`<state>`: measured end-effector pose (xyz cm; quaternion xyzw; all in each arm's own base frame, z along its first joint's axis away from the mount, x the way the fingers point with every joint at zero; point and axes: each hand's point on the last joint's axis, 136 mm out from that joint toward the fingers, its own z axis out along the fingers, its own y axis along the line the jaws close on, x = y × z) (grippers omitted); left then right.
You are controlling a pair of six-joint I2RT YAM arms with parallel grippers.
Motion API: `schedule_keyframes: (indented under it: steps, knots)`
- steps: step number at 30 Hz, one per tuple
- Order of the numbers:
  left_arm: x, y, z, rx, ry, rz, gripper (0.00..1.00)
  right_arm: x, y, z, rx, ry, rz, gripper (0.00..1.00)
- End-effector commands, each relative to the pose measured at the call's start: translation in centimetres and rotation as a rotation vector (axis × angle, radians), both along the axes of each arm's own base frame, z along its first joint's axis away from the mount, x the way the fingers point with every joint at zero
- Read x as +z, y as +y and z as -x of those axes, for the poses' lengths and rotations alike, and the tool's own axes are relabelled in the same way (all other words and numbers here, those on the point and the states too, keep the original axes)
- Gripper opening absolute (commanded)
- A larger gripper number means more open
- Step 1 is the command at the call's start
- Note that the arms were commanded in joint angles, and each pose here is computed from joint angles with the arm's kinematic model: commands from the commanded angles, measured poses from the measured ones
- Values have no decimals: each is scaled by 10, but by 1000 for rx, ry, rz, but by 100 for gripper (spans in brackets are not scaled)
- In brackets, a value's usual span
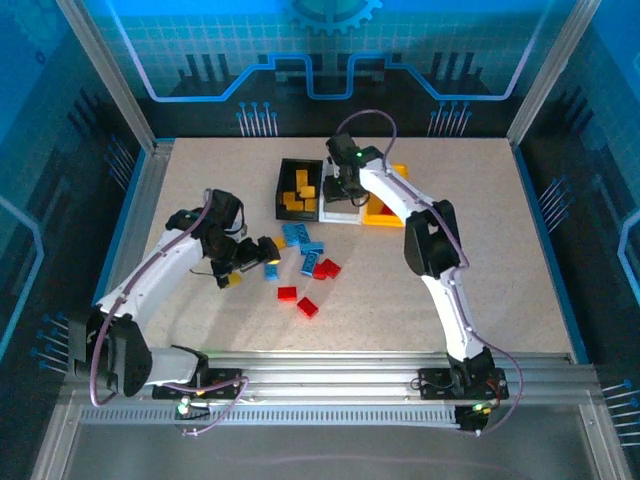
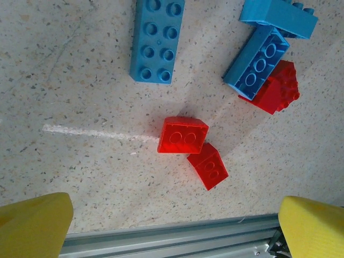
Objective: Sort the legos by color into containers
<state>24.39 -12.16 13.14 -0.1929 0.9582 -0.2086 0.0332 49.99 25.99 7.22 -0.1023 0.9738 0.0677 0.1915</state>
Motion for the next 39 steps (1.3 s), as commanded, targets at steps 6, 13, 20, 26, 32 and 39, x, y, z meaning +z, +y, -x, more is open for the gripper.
schedule_keyframes:
  steps: [6,13,20,26,32,39]
  knots:
    - [-3,-8,-2,5,-15,47,99,7,-7,80,21,92,-4,52]
    - [-3,-8,1,19,-30,61,99,50,-18,66,70,-30,48,46]
    - [-1,-5,10,44,-31,65,99,38,-35,39,119,-12,135,41]
    - [-1,-2,18,44,-14,51,99,21,-31,25,155,0,163,41]
    - [-1,-1,19,41,-8,46,99,2,-28,19,173,28,188,42]
    - [-4,-1,24,43,7,48,99,-13,-33,17,183,49,233,42]
